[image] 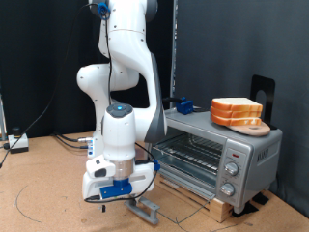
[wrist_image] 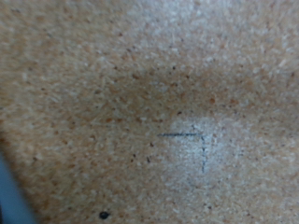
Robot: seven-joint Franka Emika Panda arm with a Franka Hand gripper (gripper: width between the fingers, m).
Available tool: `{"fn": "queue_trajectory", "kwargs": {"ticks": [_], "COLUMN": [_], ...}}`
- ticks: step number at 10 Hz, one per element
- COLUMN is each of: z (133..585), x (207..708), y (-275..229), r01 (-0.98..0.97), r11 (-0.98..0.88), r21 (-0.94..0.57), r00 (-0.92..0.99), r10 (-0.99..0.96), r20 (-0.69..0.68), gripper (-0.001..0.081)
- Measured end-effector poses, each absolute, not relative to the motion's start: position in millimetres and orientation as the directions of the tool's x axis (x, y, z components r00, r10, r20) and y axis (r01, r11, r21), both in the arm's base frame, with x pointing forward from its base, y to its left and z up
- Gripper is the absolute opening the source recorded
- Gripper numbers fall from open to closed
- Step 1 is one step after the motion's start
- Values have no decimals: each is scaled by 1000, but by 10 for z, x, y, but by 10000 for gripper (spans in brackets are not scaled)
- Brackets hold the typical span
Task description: Make a piece of toast with the oven
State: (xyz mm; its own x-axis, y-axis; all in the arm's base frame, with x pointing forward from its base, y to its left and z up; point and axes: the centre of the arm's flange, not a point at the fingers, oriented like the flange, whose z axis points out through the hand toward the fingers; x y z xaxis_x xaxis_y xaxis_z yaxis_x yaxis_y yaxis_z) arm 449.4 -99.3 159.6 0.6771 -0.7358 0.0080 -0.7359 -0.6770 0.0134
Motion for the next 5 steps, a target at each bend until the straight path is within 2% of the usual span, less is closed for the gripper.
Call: {"fn": "queue_trajectory", "kwargs": {"ticks": [5], "z": [1671], "x": [4360], "y": [-1266], "r01": [-684], "r11": [-725], "r21": [-80], "r00": [716], "r10": [-688], "r20": [119], "gripper": [809]}}
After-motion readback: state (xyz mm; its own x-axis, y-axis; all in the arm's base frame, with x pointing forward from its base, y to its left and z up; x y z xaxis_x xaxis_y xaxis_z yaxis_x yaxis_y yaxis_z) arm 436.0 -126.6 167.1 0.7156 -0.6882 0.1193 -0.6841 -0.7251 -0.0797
